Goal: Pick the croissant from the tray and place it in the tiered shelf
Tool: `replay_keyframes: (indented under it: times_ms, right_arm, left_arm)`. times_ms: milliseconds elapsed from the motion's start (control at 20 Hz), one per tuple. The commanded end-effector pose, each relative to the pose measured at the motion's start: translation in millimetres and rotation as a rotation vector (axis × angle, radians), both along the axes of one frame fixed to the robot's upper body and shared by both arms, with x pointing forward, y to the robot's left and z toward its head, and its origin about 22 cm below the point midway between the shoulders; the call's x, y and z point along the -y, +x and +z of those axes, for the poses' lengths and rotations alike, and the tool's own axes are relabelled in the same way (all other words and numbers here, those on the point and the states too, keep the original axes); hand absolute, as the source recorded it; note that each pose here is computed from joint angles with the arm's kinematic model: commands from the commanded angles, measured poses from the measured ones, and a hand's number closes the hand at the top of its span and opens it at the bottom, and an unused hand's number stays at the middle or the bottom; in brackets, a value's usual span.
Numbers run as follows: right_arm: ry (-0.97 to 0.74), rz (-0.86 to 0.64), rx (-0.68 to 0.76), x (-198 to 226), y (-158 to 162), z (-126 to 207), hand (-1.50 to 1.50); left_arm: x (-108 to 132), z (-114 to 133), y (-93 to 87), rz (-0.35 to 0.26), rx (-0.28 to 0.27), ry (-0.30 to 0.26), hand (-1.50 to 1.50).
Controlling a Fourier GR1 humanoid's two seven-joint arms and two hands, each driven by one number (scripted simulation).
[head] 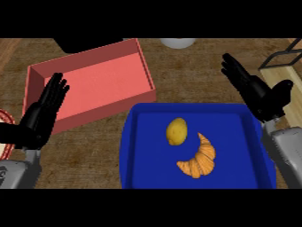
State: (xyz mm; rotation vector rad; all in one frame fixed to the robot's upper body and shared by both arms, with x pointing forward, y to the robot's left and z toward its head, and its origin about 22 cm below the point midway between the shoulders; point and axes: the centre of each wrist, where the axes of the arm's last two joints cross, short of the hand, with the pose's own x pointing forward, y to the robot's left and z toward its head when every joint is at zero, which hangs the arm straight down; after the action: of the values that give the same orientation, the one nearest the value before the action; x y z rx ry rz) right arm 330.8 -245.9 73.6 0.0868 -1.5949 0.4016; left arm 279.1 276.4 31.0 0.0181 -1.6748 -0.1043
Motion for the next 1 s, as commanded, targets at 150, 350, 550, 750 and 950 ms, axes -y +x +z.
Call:
replay_keyframes:
  times_ms: [150,350,550,750,950]
  right_arm:
    - [0.236,-0.116,0.384,13.0,-12.5,33.7,1.5]
    - [-0.264,-0.521,0.088,95.4,-43.4,-22.9,1.5]
    - [0.047,-0.445,0.048,28.2,-115.1,-70.5,-1.5]
    - [0.038,-0.279,0.078,8.7,-162.1,-73.5,-1.5]
    - [-0.098,-0.272,0.08,28.0,-178.8,-34.1,-1.5]
  left_arm:
    - [-12.1,6.4,-10.9,0.063,-0.038,0.112,0.0]
    - [-21.4,2.0,-17.5,0.08,-0.1,0.119,0.0]
    - [-19.8,24.3,-22.6,0.055,-0.098,0.122,0.0]
    - [2.3,33.5,-29.5,0.06,-0.104,0.124,0.0]
    - [-10.9,20.4,-29.2,0.06,-0.093,0.124,0.0]
